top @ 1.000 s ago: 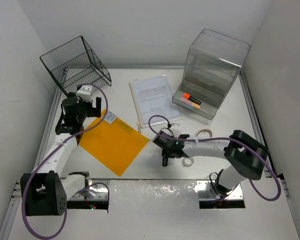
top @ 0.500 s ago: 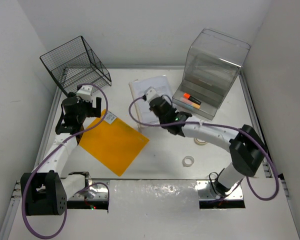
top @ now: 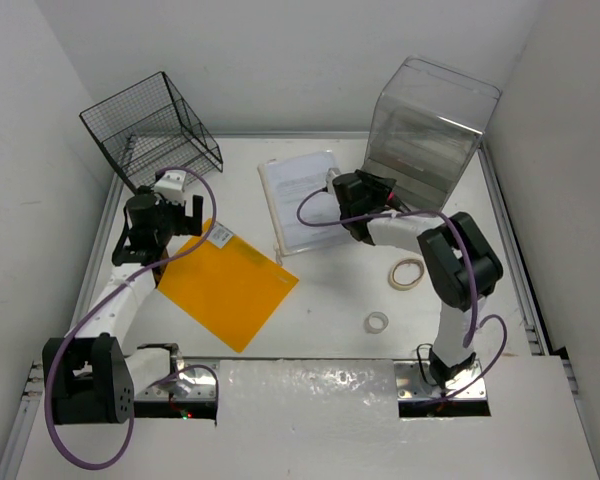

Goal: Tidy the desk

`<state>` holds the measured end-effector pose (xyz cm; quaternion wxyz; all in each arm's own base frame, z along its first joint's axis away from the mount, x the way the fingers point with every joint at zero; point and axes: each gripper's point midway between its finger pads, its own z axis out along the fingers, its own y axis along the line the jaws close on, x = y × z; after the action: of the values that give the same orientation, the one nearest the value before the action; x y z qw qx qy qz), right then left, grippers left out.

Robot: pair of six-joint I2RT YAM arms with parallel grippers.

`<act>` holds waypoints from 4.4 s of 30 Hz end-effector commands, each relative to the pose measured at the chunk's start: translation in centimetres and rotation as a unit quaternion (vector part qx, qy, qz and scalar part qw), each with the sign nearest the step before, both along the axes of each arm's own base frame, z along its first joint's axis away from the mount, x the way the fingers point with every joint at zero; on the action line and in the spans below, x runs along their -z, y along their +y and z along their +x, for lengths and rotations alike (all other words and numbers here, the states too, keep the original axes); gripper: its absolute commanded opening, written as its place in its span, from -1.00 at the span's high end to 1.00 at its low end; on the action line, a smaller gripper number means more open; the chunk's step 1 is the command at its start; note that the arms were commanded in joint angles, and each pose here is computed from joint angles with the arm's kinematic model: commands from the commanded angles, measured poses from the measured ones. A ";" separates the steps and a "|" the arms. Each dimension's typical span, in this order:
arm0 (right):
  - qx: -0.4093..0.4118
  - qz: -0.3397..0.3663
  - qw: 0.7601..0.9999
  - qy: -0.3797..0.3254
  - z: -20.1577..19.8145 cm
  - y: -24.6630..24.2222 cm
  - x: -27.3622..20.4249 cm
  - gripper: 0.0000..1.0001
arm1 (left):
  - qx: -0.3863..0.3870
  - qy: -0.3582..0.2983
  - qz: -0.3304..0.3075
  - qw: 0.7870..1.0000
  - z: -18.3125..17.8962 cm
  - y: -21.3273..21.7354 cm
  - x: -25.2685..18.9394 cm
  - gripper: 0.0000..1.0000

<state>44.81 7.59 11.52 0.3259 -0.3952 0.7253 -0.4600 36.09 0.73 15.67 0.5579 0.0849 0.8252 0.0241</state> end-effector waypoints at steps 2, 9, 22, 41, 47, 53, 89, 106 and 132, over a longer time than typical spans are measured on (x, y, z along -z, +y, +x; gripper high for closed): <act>0.003 -0.012 0.998 -0.055 2.0 0.6 -5.0 -0.12 | -0.004 -0.022 0.004 1.000 0.5 0.4 -1.1 -0.79; 0.027 0.037 0.995 -0.088 0.2 0.4 -8.8 -0.24 | -0.002 -0.018 0.002 1.000 0.6 0.4 -0.9 -0.79; -0.131 0.399 0.890 0.179 -8.6 11.2 2.2 1.00 | 0.000 -0.013 -0.001 1.000 0.5 0.4 -0.8 -0.79; 0.052 0.089 0.993 0.051 0.7 -1.7 2.9 1.00 | -0.002 -0.010 0.002 1.000 0.7 0.5 -0.6 -0.79; 0.050 0.087 0.995 0.017 2.6 -3.0 1.3 1.00 | -0.001 -0.010 0.003 1.000 0.8 0.5 -0.5 -0.79; 0.066 0.111 0.991 -0.024 6.1 -4.6 0.7 1.00 | -0.006 -0.009 0.006 1.000 0.9 0.7 -0.4 -0.79; -0.016 0.024 0.999 -0.042 6.4 -4.5 3.9 0.44 | -0.009 0.017 0.016 1.000 1.4 1.1 1.2 -0.79; -0.012 -0.012 0.999 -0.043 8.2 -4.4 4.4 0.46 | -0.003 0.024 0.015 1.000 1.5 1.0 1.5 -0.79; -0.012 -0.052 0.998 -0.027 7.6 -4.9 6.1 1.00 | 0.003 0.029 0.013 0.999 1.5 0.8 1.6 -0.79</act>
<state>52.33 2.51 4.42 0.3124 -0.4232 0.6877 -0.5004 36.30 1.24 11.91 0.5058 0.0927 0.8572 0.0284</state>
